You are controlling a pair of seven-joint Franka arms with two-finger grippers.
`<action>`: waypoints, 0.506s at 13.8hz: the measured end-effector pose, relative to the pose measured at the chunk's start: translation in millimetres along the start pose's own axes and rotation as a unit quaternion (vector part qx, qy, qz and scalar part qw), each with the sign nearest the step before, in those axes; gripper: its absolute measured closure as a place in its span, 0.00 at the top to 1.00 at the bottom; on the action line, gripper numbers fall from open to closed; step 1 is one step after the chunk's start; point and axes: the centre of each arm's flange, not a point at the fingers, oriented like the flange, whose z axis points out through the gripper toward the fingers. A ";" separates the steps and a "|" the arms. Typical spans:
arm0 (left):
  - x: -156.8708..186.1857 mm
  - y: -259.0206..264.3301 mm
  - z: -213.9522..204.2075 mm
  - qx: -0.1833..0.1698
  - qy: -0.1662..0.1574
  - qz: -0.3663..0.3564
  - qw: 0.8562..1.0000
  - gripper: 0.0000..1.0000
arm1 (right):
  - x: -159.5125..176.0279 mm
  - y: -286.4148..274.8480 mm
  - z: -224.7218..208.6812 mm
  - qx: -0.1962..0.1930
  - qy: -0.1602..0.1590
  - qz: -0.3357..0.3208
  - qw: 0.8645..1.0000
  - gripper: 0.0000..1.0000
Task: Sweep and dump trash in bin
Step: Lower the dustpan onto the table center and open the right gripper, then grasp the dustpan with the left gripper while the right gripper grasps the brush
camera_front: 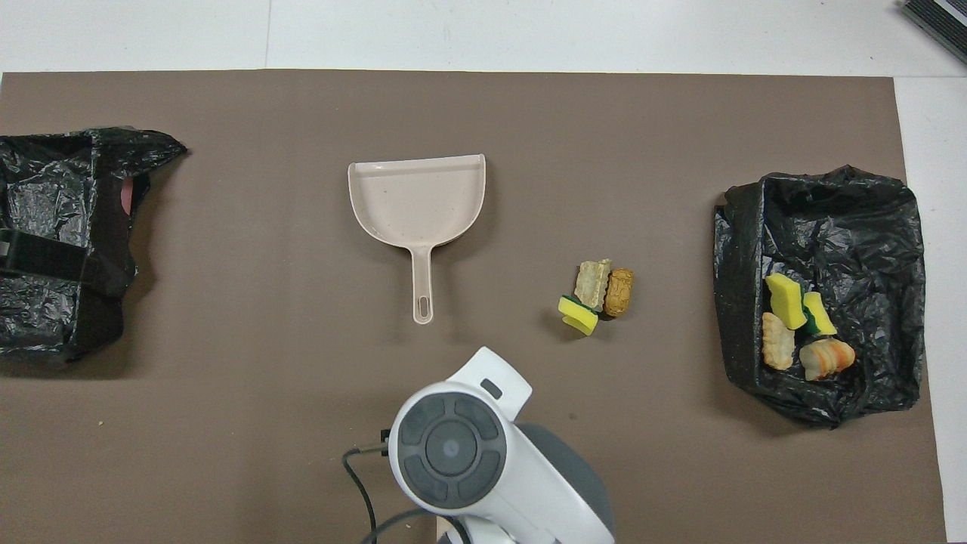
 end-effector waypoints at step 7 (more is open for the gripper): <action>37.5 122.9 136.1 -0.009 0.034 -0.017 0.999 1.00 | -89.6 -20.6 101.3 0.005 -0.002 -0.028 1.000 1.00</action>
